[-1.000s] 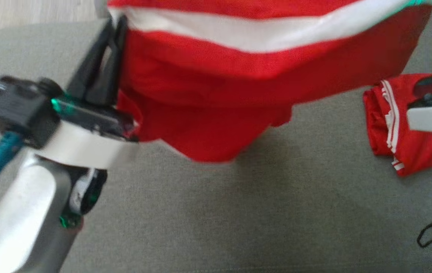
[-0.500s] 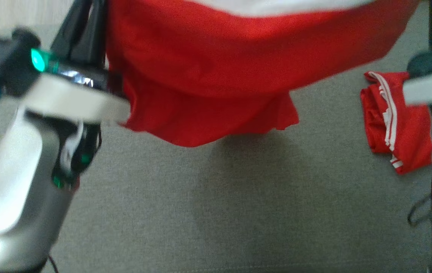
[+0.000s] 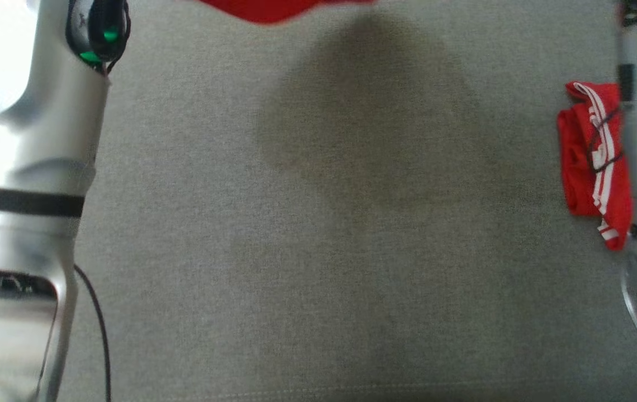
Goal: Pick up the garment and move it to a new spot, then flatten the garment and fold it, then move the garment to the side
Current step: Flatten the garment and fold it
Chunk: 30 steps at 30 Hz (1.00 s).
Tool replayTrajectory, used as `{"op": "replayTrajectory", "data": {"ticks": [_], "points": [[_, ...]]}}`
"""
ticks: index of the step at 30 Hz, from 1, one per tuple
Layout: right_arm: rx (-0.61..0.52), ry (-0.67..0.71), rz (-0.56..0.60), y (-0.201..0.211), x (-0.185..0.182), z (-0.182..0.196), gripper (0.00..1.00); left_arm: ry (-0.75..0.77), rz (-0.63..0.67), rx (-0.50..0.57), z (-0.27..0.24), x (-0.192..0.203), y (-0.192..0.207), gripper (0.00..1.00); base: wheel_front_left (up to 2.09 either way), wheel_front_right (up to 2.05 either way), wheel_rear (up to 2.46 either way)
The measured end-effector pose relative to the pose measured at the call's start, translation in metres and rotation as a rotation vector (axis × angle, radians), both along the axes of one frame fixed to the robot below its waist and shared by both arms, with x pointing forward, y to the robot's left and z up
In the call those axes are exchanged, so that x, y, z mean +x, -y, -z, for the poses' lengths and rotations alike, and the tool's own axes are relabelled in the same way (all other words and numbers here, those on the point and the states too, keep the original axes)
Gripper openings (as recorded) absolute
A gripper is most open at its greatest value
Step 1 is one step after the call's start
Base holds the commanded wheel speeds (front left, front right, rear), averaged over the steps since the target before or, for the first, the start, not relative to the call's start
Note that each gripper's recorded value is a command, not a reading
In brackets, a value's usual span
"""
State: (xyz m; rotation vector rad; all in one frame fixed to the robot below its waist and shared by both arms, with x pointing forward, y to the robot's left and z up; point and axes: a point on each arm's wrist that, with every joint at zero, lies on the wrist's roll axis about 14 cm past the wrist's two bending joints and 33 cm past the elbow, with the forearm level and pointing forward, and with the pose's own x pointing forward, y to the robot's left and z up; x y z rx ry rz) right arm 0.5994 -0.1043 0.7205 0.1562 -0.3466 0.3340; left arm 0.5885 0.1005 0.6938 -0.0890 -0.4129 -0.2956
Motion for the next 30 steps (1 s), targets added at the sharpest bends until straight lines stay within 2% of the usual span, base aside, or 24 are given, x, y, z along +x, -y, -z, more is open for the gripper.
{"op": "replayTrajectory", "data": {"ticks": [3,8,14,18,21,28,30], "points": [[-0.033,-0.096,-0.001,-0.008,0.011,0.03,0.0,-0.119,-0.01,0.019,0.034,0.013,0.0,0.0,0.0,0.0,0.0],[-0.097,-0.309,-0.01,-0.019,0.02,0.111,0.0,-0.365,-0.019,0.021,0.119,0.019,0.002,0.0,0.0,0.0,0.0],[-0.103,-0.421,-0.036,-0.029,0.018,0.178,0.0,-0.572,-0.015,-0.011,0.202,0.007,0.003,0.0,0.0,0.0,0.0],[-0.091,-0.559,-0.054,-0.031,-0.013,0.252,0.0,-0.697,-0.003,-0.031,0.259,-0.024,0.006,0.0,0.0,0.0,0.0],[-0.067,-0.65,-0.053,-0.026,-0.046,0.296,0.0,-0.725,0.024,-0.054,0.278,-0.048,0.013,0.0,0.0,0.0,0.0],[0.002,-0.689,-0.045,-0.008,-0.102,0.321,0.0,-0.717,0.063,-0.097,0.291,-0.1,0.024,0.0,0.0,0.0,0.0],[0.047,-0.699,-0.021,0.005,-0.131,0.326,0.0,-0.694,0.058,-0.108,0.289,-0.126,0.021,0.0,0.0,0.0,0.0]]}}
